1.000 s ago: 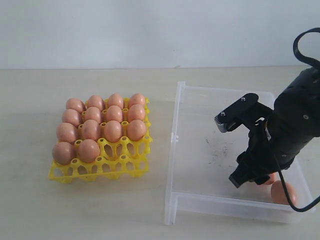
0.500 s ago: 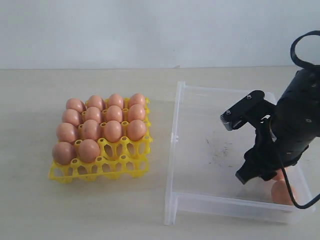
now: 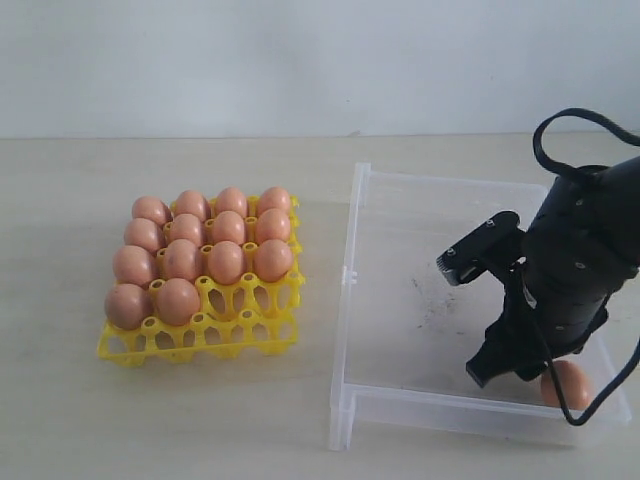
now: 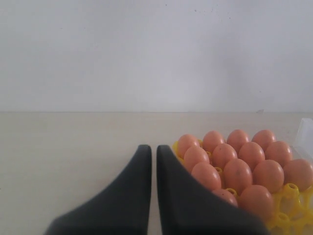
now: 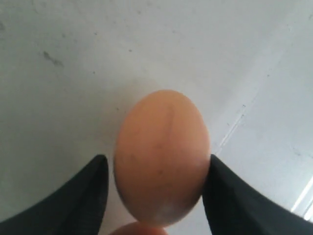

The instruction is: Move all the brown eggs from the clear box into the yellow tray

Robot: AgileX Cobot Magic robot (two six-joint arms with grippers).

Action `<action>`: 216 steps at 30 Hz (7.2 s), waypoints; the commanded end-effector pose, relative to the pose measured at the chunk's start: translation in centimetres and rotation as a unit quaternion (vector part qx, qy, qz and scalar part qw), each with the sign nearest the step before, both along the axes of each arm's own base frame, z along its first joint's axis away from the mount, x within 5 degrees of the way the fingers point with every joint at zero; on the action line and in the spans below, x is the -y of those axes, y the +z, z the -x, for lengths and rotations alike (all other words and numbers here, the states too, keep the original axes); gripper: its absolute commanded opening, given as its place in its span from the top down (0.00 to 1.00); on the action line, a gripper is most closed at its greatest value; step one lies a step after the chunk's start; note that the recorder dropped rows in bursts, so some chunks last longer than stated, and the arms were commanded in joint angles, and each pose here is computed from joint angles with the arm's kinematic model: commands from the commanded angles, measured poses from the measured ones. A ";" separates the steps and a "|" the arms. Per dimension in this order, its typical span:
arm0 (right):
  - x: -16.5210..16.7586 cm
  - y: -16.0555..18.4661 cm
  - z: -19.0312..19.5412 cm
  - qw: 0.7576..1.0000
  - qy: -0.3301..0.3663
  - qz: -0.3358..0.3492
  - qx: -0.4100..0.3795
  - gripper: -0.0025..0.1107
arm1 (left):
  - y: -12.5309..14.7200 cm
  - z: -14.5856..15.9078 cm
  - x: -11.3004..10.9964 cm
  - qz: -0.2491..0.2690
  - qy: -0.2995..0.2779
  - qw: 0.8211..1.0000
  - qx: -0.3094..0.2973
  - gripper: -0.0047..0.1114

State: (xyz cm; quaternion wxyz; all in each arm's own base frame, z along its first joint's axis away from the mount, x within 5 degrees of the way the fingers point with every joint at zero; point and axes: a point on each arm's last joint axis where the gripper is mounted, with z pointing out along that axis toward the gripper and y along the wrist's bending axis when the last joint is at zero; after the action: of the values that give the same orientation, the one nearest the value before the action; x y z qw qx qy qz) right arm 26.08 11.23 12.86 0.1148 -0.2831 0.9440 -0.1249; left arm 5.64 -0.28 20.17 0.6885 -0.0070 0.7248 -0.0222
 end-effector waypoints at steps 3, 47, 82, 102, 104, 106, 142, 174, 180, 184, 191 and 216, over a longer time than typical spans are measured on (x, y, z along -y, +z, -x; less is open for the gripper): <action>-0.6 -0.2 -0.5 0.999 0.003 -0.035 0.021 0.52 | 0.0 0.0 0.0 0.003 0.003 1.000 0.007 0.93; -12.3 1.3 -2.9 0.701 0.343 -0.586 0.220 0.98 | 0.0 0.0 0.0 0.003 0.003 1.000 0.007 0.93; -18.7 -2.5 -6.0 0.756 0.332 -0.553 0.111 0.82 | 0.0 0.0 0.0 0.003 0.003 1.000 0.007 0.93; -17.9 1.9 -6.5 0.750 0.290 -0.583 0.117 0.48 | 0.0 0.0 0.0 0.003 0.003 1.000 0.007 0.93; -17.2 4.3 -6.7 0.748 0.293 -0.582 0.131 0.48 | 0.0 0.0 0.0 0.003 0.003 1.000 0.007 0.93; -16.1 6.7 -6.7 0.755 0.308 -0.561 0.144 0.52 | 0.0 0.0 0.0 0.003 0.003 1.000 0.007 0.93; -0.5 11.3 0.1 0.994 -0.080 -0.026 -0.073 0.98 | 0.0 0.0 0.0 0.003 0.003 1.000 0.007 0.93; -1.7 -0.1 -2.2 0.971 -0.158 0.047 -0.171 0.51 | 0.0 0.0 0.0 0.003 0.003 1.000 0.007 0.93; -1.5 0.0 -1.9 0.971 -0.133 0.060 -0.190 0.95 | 0.0 0.0 0.0 0.003 0.003 1.000 0.007 0.93; -1.5 0.0 -2.2 0.975 -0.118 0.063 -0.178 0.95 | 0.0 0.0 0.0 0.003 0.003 1.000 0.007 0.93; -1.2 0.0 -2.2 0.975 -0.106 0.079 -0.181 0.65 | 0.0 0.0 0.0 0.003 0.003 1.000 0.007 0.93; -0.8 0.3 -1.8 0.967 -0.020 0.113 -0.230 0.64 | 0.0 0.0 0.0 0.003 0.003 1.000 0.007 0.93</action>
State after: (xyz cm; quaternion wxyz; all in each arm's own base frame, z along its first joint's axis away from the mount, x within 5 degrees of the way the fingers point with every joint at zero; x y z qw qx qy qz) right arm 27.84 12.14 13.18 -0.1365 -0.2894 0.9337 -0.1606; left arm 5.64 -0.28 20.17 0.6885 -0.0070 0.7248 -0.0222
